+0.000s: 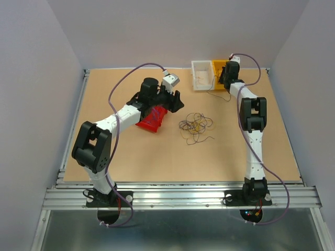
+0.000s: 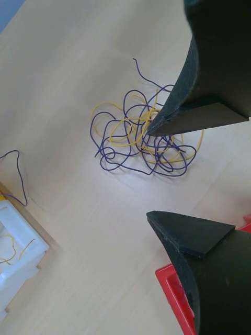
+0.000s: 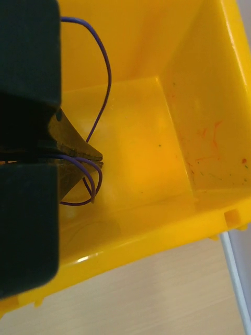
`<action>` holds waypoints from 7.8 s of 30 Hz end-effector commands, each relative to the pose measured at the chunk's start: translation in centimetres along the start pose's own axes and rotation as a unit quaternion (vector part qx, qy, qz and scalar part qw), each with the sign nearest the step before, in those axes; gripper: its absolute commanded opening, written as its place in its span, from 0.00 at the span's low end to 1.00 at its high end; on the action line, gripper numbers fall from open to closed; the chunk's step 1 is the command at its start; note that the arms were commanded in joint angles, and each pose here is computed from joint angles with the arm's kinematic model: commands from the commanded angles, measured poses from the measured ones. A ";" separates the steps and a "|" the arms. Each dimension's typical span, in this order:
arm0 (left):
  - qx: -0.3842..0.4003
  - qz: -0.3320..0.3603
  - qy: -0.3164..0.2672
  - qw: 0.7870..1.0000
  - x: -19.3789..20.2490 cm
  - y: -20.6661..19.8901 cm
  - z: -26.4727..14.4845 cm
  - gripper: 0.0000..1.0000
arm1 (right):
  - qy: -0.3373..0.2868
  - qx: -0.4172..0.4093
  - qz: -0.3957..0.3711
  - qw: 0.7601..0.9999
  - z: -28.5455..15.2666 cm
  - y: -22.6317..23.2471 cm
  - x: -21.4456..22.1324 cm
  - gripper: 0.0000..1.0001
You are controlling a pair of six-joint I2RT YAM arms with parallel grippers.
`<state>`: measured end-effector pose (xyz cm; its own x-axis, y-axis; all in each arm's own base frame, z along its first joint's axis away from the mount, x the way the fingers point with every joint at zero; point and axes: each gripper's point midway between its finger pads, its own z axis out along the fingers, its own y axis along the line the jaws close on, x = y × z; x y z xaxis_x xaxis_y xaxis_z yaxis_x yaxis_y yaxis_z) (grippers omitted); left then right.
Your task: Untangle the cables
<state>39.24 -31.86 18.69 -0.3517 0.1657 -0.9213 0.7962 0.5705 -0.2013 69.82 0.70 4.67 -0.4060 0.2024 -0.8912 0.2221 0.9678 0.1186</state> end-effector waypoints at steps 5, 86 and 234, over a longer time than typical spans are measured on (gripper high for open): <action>0.011 0.025 -0.041 0.999 -3.4 -1.1 -1.2 0.70 | 0.089 -0.056 -0.021 0.994 -3.9 1.2 2.1 0.01; 0.001 0.025 -0.024 0.999 -2.3 -0.5 -0.5 0.70 | 0.143 0.145 0.034 0.979 -23.7 -7.1 -1.3 0.61; -0.008 0.024 -0.036 0.999 -3.1 0.5 -1.3 0.70 | 0.104 0.091 0.118 0.983 -17.8 -3.6 3.8 0.14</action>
<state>39.62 -30.91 18.22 -0.3653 0.1760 -0.9141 0.7852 0.5857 -0.2010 49.20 1.41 4.13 -0.5789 0.4853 -0.6553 0.4958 0.8475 0.1896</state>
